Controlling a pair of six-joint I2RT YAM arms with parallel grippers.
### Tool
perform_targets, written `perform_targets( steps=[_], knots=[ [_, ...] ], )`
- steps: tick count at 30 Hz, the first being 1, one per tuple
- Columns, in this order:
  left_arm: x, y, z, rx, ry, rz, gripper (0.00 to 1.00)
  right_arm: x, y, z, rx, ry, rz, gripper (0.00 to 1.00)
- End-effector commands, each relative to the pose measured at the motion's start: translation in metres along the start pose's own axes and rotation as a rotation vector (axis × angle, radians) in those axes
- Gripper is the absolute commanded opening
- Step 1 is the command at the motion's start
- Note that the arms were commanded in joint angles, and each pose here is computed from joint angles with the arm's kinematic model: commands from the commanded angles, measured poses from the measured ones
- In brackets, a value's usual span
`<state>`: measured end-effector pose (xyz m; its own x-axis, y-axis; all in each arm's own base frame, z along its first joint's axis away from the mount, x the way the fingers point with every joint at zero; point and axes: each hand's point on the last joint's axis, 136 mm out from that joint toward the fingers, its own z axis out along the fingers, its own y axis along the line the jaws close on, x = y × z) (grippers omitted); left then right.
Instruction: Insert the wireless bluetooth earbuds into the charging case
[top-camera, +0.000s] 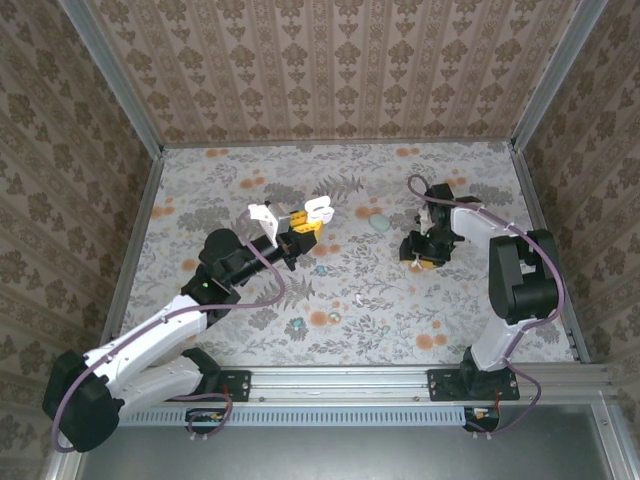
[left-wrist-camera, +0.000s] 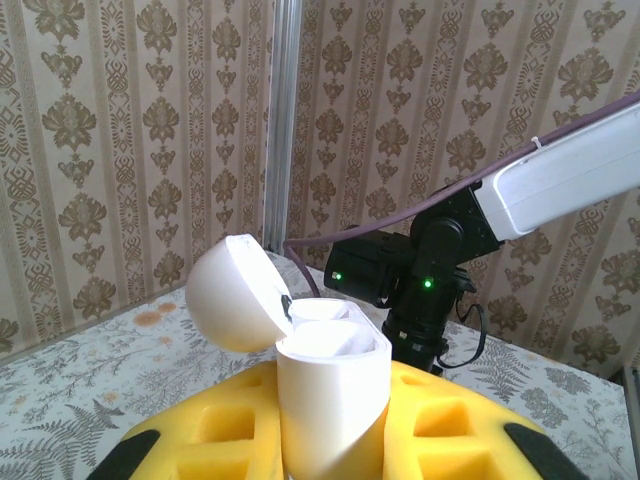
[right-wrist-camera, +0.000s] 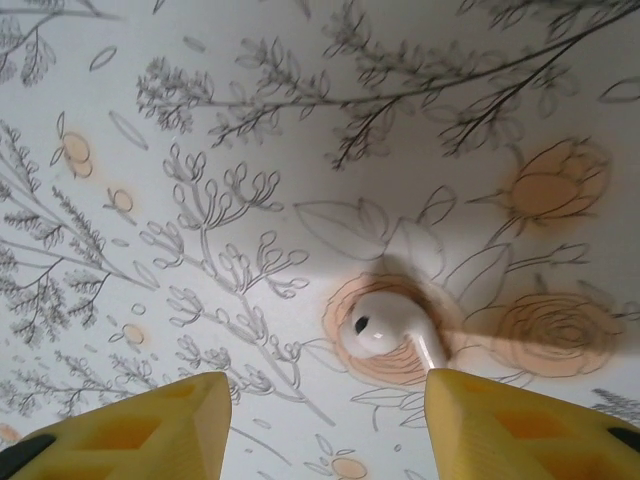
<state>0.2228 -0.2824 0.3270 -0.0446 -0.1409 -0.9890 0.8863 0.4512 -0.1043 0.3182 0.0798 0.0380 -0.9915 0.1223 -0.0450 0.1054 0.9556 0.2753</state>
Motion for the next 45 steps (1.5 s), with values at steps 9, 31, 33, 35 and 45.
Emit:
perform_targets(
  steps=[9, 31, 33, 35, 45],
  knots=[
    [-0.010, -0.003, -0.007, -0.003, -0.026, 0.020, 0.04, 0.002, -0.011, 0.012, 0.038, 0.056, 0.001, 0.56],
    [-0.006, -0.001, -0.009, -0.017, -0.013, 0.020, 0.04, 0.020, -0.005, -0.005, 0.118, 0.062, -0.037, 0.54],
    [-0.005, -0.001, -0.009, -0.018, -0.012, 0.023, 0.04, 0.014, -0.013, -0.010, 0.181, 0.043, -0.057, 0.53],
    [-0.006, -0.001, -0.008, -0.018, -0.013, 0.026, 0.04, 0.008, -0.017, -0.011, 0.214, 0.037, -0.064, 0.52],
    [-0.006, 0.000, -0.006, -0.019, -0.009, 0.018, 0.04, -0.005, -0.005, 0.007, 0.220, 0.042, -0.058, 0.50]
  ],
)
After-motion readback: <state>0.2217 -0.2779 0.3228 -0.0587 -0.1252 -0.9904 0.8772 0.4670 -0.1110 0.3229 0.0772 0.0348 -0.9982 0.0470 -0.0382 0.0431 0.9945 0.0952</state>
